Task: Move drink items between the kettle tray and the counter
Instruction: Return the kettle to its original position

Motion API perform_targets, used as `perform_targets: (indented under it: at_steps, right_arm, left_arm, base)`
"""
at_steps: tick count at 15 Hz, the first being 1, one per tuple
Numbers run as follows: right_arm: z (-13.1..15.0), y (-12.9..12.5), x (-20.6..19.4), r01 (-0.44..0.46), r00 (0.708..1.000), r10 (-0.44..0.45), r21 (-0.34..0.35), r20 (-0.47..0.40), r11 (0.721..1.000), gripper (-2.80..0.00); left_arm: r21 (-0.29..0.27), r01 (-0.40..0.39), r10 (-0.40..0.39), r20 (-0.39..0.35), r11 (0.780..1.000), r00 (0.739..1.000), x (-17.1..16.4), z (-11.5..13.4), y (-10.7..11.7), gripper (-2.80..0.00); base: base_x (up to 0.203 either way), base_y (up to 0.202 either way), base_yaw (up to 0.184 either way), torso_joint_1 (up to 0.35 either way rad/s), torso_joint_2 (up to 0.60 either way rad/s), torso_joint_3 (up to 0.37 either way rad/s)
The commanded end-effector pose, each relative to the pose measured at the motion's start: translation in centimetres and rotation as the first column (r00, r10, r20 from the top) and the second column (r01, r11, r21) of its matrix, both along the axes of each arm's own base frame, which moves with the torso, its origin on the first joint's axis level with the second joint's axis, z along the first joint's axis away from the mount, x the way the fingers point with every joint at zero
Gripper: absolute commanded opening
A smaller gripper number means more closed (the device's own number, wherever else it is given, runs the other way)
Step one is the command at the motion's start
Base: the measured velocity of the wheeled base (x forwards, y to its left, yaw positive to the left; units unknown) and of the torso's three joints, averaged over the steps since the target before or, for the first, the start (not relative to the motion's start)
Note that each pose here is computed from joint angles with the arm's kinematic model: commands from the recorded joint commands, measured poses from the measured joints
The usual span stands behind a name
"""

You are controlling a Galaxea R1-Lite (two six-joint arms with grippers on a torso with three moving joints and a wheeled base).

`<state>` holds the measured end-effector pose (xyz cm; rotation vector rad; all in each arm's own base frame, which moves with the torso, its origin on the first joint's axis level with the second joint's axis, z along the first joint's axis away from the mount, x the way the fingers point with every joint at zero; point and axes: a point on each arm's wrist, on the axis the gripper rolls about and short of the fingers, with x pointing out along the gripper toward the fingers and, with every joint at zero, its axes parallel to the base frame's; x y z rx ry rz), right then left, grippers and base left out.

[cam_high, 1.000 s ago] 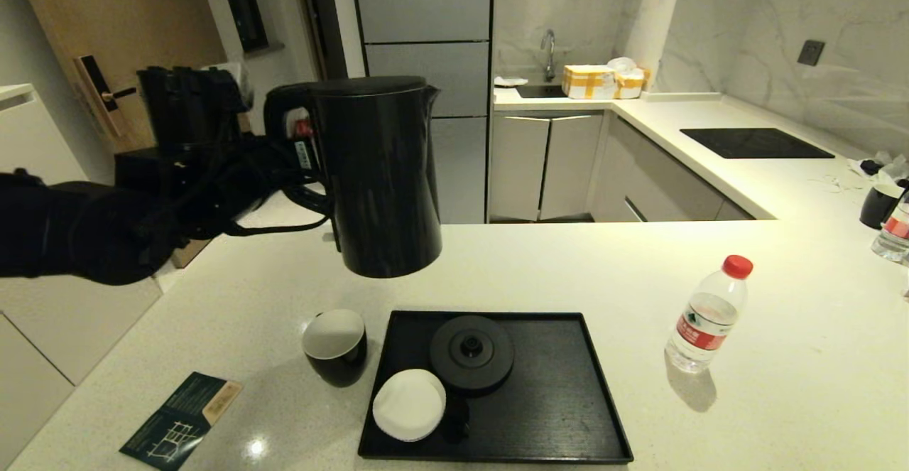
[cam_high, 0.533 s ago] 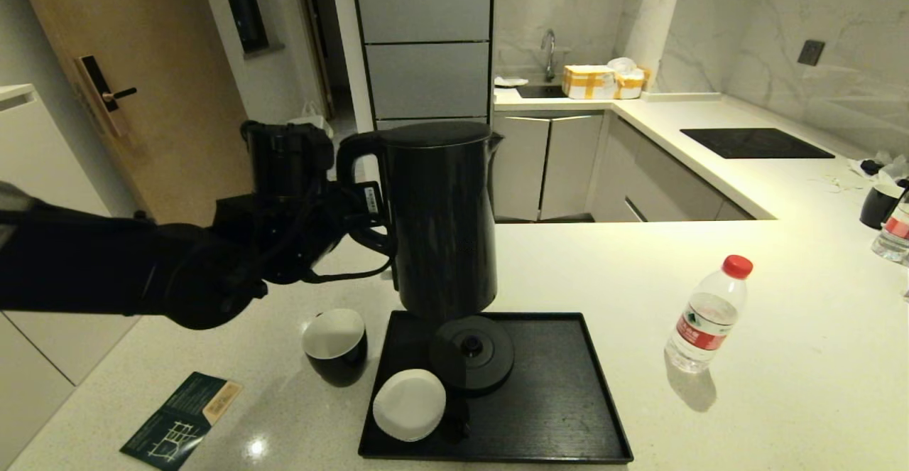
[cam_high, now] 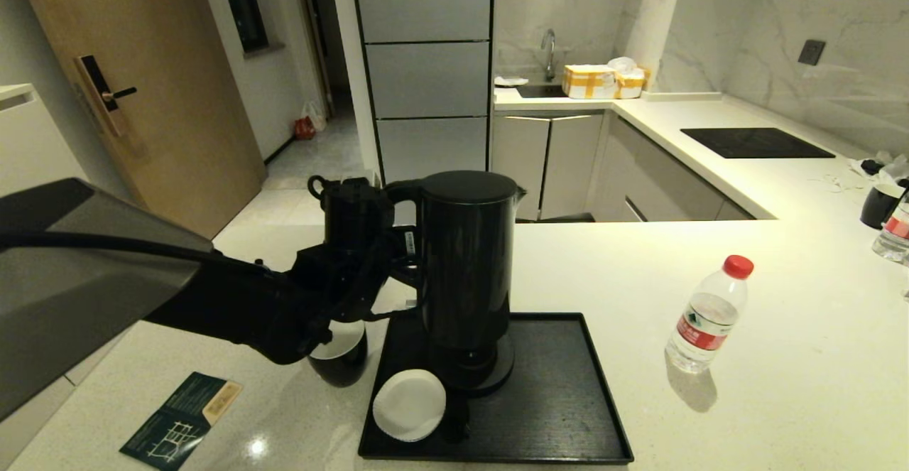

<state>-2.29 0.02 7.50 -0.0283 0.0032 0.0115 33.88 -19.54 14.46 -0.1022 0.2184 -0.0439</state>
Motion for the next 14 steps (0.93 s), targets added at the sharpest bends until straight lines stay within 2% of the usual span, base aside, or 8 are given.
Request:
perform_targets:
  at_steps: [1,8,14]
  right_arm:
    - [0.0,0.0,0.0,0.001,1.0,-0.001,-0.001,-0.001,1.0,-2.8]
    - [0.0,0.0,0.0,0.001,1.0,-0.001,-0.001,-0.001,1.0,-2.8]
    - [0.0,0.0,0.0,0.001,1.0,-0.001,-0.001,-0.001,1.0,-2.8]
  left_arm:
    - [0.017,-0.001,0.001,-0.029,1.0,1.0,0.7,-2.3,-0.4,-2.8]
    - [0.034,0.004,-0.003,-0.041,0.999,0.999,1.0,-4.1,-0.7,-2.8]
    - [0.043,0.051,-0.049,-0.059,0.998,0.997,-0.7,-4.8,-1.9,-2.8]
  base:
    - [0.0,0.0,0.0,0.0,0.0,0.0]
    - [0.0,0.0,0.0,0.0,0.0,0.0]
    - [0.0,0.0,0.0,0.0,0.0,0.0]
